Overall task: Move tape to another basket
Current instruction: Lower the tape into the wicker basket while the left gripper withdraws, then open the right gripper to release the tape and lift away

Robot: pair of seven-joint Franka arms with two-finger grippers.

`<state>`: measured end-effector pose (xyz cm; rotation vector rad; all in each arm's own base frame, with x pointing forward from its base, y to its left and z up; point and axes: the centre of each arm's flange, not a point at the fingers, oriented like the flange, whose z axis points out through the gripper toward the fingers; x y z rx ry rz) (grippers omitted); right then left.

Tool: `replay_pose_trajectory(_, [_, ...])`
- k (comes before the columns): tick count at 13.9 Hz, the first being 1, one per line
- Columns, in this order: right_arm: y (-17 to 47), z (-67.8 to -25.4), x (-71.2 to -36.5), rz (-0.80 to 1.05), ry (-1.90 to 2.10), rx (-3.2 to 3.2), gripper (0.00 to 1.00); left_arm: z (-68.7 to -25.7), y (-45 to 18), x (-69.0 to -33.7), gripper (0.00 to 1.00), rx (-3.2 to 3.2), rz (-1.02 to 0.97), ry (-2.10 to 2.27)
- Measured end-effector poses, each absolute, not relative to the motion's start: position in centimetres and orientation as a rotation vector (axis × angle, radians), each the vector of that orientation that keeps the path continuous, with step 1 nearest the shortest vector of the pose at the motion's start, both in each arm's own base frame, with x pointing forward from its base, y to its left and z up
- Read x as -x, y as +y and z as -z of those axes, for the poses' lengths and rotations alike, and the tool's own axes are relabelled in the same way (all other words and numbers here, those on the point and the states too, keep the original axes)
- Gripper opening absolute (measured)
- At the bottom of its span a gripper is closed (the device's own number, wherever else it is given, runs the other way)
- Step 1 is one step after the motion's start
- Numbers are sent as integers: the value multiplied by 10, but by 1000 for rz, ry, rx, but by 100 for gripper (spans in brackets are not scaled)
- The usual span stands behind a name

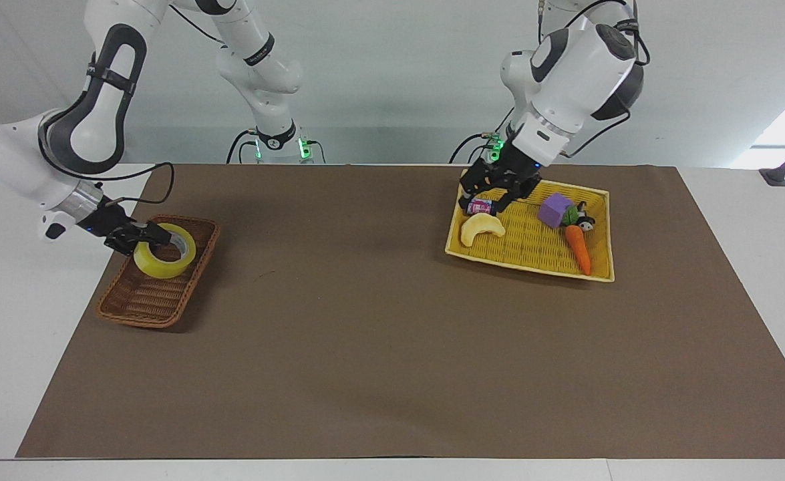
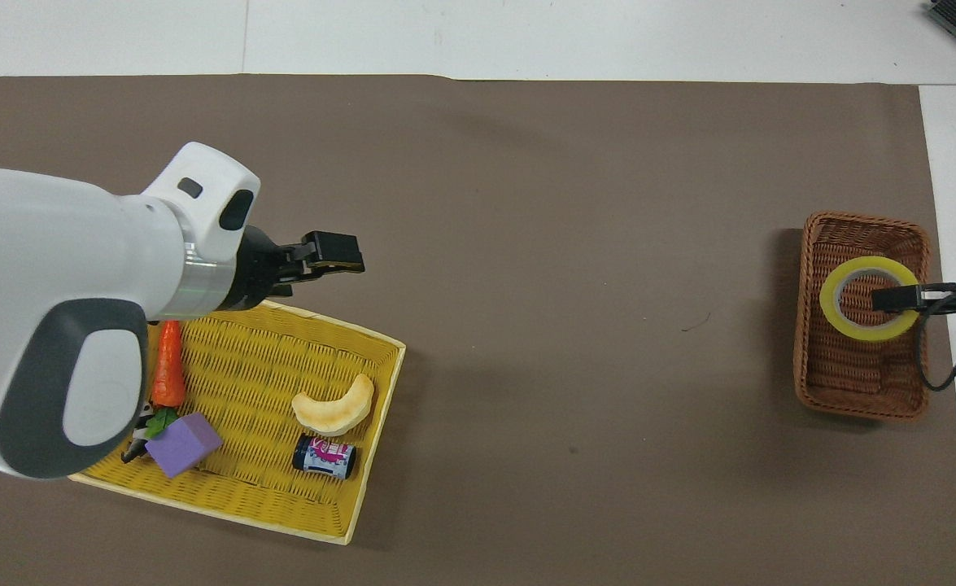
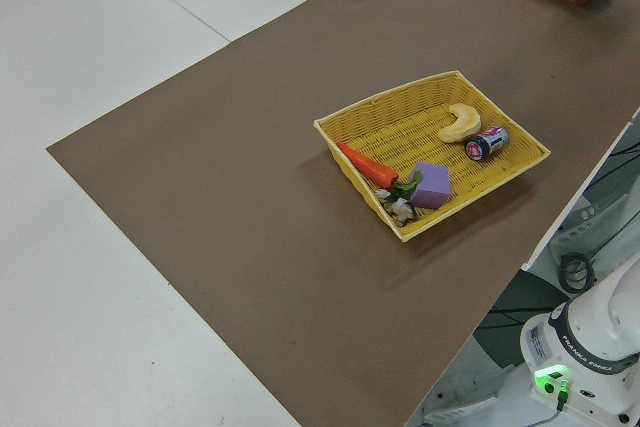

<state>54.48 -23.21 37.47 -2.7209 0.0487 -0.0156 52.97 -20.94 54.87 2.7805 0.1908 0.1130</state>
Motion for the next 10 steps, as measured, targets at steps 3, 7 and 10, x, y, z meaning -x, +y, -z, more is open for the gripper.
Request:
replay_pose_trajectory(3, [-240,-368,-542,18,32,2714,0,-542,-161,-541,100,-2930,-155,-16])
replay_pose_trajectory(7, [-255,-345,-537,12,-44,2694,11,-546,-102,-547,100,-3076,-63,-260])
replay_pose_trajectory(10, [-255,-336,-536,4,-66,2683,20,-576,-61,-550,100,-3093,39,-254])
